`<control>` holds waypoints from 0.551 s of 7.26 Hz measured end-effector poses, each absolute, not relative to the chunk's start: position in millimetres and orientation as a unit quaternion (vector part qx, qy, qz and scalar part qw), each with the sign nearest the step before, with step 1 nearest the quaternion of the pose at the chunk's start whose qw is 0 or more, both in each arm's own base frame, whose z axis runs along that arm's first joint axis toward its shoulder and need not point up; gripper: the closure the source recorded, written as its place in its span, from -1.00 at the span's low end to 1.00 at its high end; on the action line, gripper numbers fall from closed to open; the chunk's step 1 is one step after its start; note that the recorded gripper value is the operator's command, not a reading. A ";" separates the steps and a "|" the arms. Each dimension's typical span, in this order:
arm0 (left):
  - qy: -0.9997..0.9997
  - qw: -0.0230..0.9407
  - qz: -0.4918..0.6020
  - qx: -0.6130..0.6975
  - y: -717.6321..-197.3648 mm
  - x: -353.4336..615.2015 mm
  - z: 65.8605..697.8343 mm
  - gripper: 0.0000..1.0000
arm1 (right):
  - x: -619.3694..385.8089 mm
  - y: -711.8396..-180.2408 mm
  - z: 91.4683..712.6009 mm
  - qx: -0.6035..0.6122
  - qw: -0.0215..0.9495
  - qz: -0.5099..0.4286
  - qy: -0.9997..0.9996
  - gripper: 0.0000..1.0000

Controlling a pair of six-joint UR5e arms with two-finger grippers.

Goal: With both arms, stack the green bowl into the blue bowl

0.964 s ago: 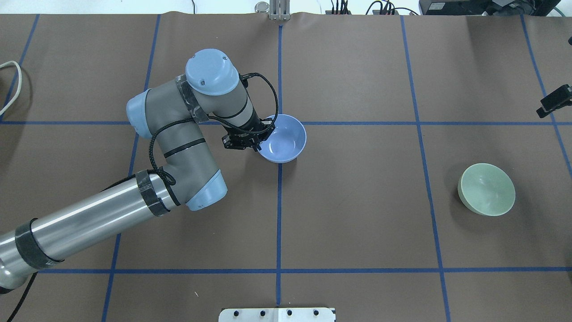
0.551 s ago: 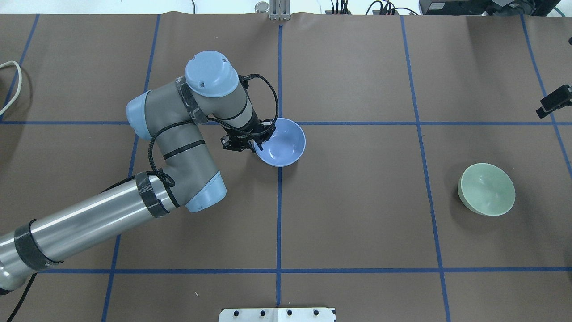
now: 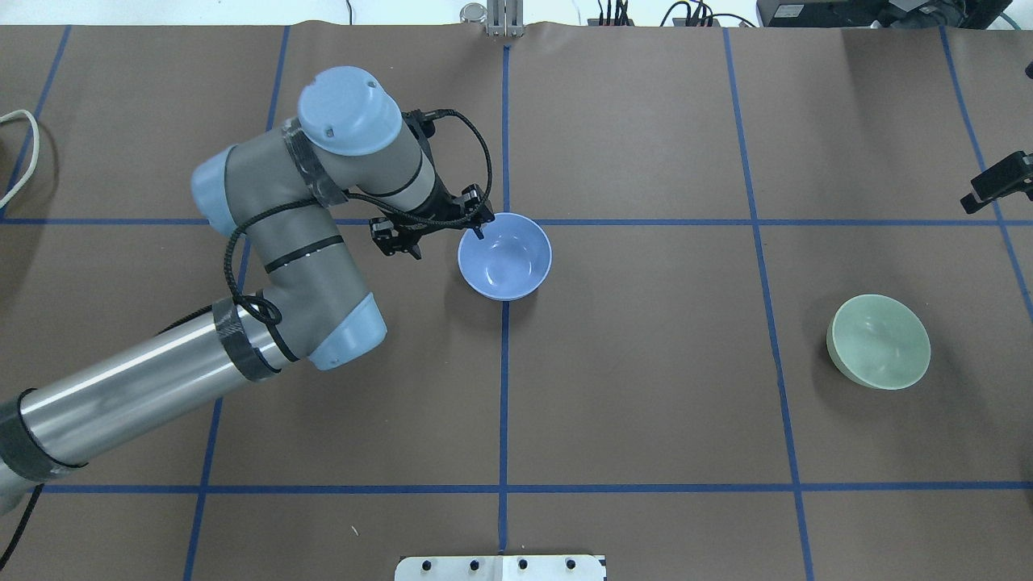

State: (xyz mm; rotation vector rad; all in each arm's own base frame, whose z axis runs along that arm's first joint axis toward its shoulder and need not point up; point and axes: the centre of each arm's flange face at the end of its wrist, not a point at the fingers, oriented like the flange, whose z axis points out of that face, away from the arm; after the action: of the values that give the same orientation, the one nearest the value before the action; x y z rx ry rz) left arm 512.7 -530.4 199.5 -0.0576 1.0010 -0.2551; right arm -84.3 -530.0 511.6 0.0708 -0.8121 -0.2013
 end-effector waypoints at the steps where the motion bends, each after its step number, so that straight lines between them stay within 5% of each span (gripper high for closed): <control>1: 0.479 0.871 -0.111 -0.026 -547.6 472.9 198.2 -0.94 | -90.6 -525.1 515.1 0.026 0.910 -0.096 -0.402 -0.80; 4: 0.452 0.889 -0.071 0.009 -597.2 352.7 217.4 -0.94 | -125.4 -487.9 559.8 0.046 0.898 -0.126 -0.419 -0.83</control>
State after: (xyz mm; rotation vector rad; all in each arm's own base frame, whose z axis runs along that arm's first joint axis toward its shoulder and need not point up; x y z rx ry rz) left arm 352.7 -597.2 217.4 0.0193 0.9383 -0.1483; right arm -125.4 -487.9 559.8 0.0944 -0.8680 -0.2615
